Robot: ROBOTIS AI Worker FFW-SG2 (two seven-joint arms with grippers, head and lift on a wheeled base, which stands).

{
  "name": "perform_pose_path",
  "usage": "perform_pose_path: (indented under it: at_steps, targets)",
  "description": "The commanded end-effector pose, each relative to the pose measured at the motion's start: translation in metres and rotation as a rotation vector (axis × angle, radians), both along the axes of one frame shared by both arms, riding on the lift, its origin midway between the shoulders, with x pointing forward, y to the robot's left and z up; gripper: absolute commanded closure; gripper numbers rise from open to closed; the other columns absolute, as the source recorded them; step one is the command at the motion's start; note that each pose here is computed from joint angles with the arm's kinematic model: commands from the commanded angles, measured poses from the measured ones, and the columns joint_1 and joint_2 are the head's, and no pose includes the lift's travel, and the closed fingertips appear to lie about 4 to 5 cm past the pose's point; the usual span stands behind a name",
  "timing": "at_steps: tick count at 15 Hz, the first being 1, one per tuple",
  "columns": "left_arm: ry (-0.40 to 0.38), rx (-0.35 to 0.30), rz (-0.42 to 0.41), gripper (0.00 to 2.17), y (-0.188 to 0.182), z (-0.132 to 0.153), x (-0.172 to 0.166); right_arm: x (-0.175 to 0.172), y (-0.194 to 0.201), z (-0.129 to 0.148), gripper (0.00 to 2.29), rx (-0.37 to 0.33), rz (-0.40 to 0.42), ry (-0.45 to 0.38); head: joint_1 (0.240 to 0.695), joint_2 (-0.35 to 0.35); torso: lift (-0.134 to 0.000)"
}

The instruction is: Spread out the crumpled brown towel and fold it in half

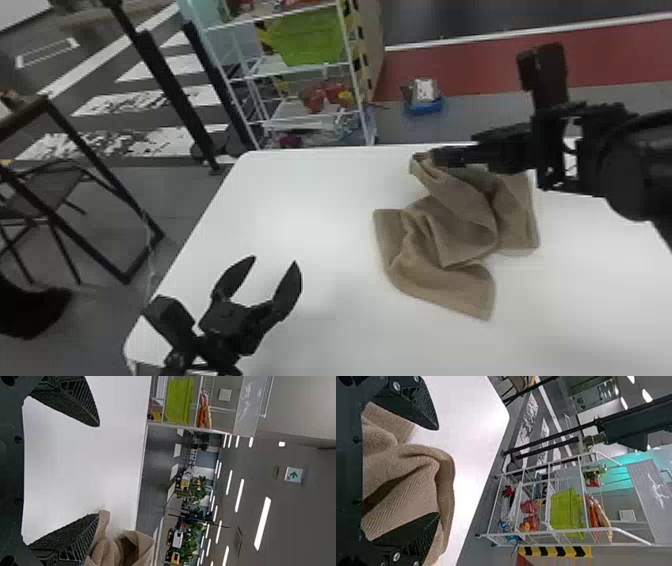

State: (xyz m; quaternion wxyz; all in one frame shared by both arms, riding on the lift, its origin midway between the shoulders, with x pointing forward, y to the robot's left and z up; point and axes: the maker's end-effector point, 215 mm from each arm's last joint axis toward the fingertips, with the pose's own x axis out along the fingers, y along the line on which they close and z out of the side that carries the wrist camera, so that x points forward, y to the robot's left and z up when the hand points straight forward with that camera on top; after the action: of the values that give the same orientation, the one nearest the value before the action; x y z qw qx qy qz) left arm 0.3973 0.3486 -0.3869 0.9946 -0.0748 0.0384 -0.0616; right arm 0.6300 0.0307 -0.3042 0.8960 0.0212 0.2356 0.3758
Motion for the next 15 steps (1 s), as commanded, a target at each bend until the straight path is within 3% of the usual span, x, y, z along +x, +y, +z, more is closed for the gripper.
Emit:
perform_pose_path:
  at_steps: [1, 4, 7, 11, 15]
  targets:
    - [0.001, -0.003, -0.004, 0.07, -0.002, -0.001, -0.001, 0.008, -0.011, 0.000, 0.05, -0.035, -0.041, -0.009, 0.695, 0.350, -0.134]
    - [0.002, -0.004, -0.024, 0.07, -0.006, 0.000, -0.004, 0.007, -0.018, 0.000, 0.05, -0.028, -0.057, -0.015, 0.695, 0.350, -0.134]
    - [-0.007, -0.009, -0.048, 0.07, -0.018, 0.004, -0.003, 0.006, -0.050, 0.019, 0.06, 0.052, -0.109, -0.042, 0.695, 0.350, -0.134]
    - [-0.037, -0.006, -0.106, 0.06, -0.047, 0.023, 0.001, -0.003, -0.142, 0.026, 0.06, 0.142, -0.255, -0.049, 0.695, 0.305, -0.134]
    - [-0.013, -0.005, -0.190, 0.08, -0.095, 0.022, 0.010, -0.023, -0.249, 0.016, 0.06, 0.193, -0.404, -0.029, 0.695, 0.166, -0.134]
